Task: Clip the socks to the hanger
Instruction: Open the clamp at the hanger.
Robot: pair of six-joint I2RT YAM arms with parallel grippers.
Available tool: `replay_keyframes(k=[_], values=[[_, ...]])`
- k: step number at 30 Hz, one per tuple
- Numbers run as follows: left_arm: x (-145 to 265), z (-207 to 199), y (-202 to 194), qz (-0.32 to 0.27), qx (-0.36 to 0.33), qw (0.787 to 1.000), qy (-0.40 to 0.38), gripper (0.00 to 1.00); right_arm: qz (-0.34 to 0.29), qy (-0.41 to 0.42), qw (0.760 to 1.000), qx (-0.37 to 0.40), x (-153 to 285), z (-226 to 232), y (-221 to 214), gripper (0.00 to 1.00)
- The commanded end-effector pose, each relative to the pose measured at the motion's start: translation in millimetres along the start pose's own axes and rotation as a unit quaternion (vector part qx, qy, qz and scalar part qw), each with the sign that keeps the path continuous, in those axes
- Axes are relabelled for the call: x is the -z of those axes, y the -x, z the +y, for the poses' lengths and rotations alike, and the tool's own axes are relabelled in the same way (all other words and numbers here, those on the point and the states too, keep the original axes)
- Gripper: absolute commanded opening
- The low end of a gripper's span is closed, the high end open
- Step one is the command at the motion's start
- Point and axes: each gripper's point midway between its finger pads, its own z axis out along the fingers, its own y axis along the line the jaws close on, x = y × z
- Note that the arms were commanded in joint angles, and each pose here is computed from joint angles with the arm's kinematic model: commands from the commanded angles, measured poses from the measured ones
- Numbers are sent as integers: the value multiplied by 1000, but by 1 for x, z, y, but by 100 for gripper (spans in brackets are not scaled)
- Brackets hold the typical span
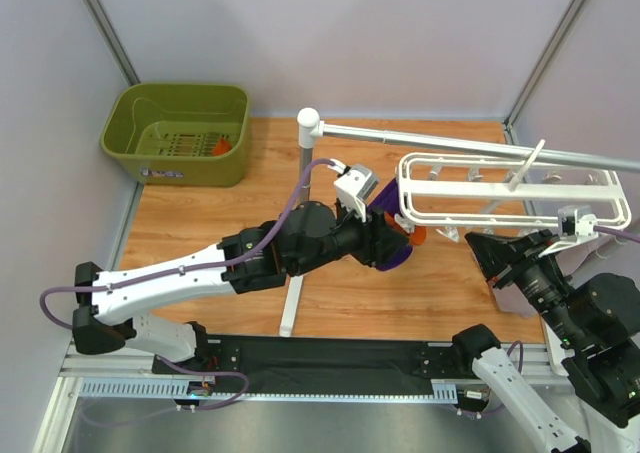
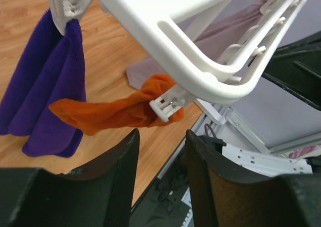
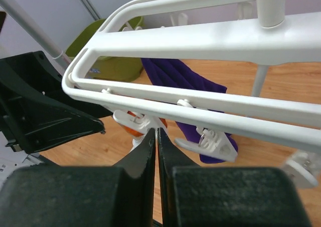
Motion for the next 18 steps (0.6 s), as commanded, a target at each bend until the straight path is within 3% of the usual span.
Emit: replay_keyframes(k=[1,6,10,18], values=[[31,-13,17,-6,20,999,-40,51,16,11,999,-28,0,7,-3,3],[59,-47,22,-11,45,987,-151,50,19,5,999,-26,1,5,-4,2],[71,-88,16,-4,88,959,-269,40,21,6,999,-28,1,6,-4,3],[61,-166,7,-20,61,936,-347,30,24,31,997,-59,3,19,-1,3]])
